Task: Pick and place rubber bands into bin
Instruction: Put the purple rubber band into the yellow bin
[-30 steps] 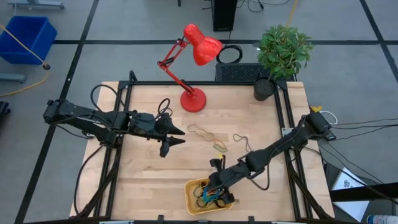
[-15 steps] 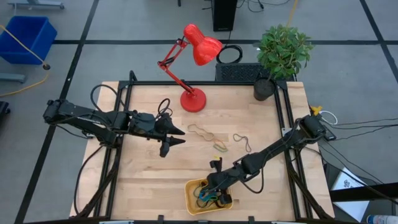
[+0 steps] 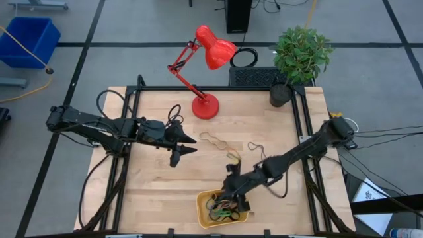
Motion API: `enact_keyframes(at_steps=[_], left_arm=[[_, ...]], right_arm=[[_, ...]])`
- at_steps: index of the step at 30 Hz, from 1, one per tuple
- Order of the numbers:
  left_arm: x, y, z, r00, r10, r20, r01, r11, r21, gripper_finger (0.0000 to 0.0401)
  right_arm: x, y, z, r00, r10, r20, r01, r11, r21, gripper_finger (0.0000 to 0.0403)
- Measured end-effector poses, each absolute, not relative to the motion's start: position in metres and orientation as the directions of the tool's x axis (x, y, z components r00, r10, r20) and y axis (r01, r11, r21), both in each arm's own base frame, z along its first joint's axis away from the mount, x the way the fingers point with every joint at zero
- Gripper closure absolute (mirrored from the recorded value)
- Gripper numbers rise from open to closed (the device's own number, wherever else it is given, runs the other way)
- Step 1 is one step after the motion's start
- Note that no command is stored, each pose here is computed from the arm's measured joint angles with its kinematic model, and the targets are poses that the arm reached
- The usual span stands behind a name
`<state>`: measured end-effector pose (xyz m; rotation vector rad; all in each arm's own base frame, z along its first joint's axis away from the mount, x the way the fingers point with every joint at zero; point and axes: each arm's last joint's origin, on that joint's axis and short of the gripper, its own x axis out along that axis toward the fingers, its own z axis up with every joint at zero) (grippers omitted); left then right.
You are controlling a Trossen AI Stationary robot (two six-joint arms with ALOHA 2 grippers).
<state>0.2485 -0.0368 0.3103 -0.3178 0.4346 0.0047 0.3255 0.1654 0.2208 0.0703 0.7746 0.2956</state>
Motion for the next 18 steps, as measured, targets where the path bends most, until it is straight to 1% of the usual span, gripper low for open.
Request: enact_keyframes(at_steps=[3,7,11,12,14,16,18], left_arm=[[0.248,-0.037,0.31,0.908,-0.063,-0.415,-0.071,0.952,-0.299,0.0224],[0.248,-0.037,0.31,0.908,-0.063,-0.415,-0.071,0.952,-0.298,0.0224],[0.248,-0.037,0.31,0.908,-0.063,-0.415,-0.07,0.952,-0.298,0.0224],[0.248,-0.037,0.31,0.908,-0.063,-0.415,-0.07,0.952,-0.298,0.0224],[0.248,-0.037,0.31,0.908,-0.063,-0.415,-0.07,0.952,-0.298,0.0224],[0.248,-0.037,0.31,0.908,-0.063,-0.415,-0.07,0.952,-0.297,0.0224],[0.248,-0.037,0.31,0.908,-0.063,-0.415,-0.065,0.955,-0.288,0.0224]], right_arm=[[0.316,0.15,0.247,0.704,0.276,-0.655,-0.232,0.96,0.156,0.0218],[0.302,0.125,0.276,0.729,0.247,-0.638,-0.198,0.969,0.149,0.0212],[0.284,0.106,0.294,0.73,0.197,-0.655,-0.192,0.978,0.081,0.0212],[0.279,0.101,0.297,0.727,0.159,-0.667,-0.165,0.985,0.055,0.0214],[0.27,0.092,0.3,0.721,0.034,-0.692,-0.056,0.998,-0.01,0.0219],[0.259,0.081,0.298,0.675,-0.127,-0.727,0.097,0.992,-0.083,0.0224],[0.252,0.071,0.294,0.605,-0.244,-0.758,0.226,0.965,-0.13,0.023]])
